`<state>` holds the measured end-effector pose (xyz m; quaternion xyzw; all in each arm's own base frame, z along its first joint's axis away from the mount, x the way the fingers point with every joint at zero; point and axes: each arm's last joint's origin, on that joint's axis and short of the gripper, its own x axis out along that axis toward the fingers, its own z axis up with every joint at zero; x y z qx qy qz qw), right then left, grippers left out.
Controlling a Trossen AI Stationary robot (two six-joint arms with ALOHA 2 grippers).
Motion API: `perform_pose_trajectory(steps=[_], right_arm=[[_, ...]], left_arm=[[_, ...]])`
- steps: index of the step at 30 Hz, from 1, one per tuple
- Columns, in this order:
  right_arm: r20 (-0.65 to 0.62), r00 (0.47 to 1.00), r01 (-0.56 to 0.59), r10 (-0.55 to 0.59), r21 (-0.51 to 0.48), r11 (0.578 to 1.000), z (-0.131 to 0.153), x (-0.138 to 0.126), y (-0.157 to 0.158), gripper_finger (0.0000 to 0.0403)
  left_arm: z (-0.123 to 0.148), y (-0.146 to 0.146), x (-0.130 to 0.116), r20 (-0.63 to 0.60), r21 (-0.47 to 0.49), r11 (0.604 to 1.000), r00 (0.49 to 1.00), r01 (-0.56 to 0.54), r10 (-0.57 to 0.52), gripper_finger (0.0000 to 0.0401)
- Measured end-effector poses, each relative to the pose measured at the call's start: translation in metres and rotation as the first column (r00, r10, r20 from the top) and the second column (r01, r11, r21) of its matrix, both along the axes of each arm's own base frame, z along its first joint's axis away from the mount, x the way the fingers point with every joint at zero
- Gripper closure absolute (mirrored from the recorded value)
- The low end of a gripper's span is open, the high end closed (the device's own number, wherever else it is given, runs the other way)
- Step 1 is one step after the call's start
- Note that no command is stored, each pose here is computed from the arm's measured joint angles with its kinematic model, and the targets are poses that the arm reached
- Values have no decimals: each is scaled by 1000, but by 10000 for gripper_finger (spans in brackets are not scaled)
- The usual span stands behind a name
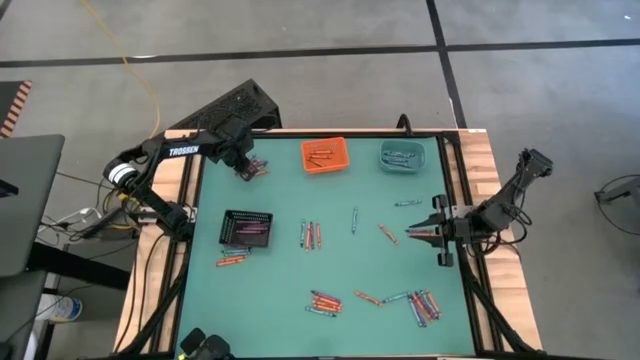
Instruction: Sort crayons
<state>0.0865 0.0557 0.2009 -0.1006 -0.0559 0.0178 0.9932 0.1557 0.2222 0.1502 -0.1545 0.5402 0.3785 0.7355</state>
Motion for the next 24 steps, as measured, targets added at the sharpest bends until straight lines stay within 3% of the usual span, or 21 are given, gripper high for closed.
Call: perform_pose_trajectory(steps=[9,18,24], right_arm=[[0,1000,0,0,0,1000,0,0,0,296],[0,1000,-1,1,2,1000,0,0,0,296],[-10,1000,-1,1,-8,1000,-1,0,0,296]], left_arm=[[-1,2,2,-8,-20,1000,1000,5,-5,303],[-11,28,22,-140,-218,975,990,-36,5,303],[-17,33,30,-182,-260,965,983,-29,-19,329]])
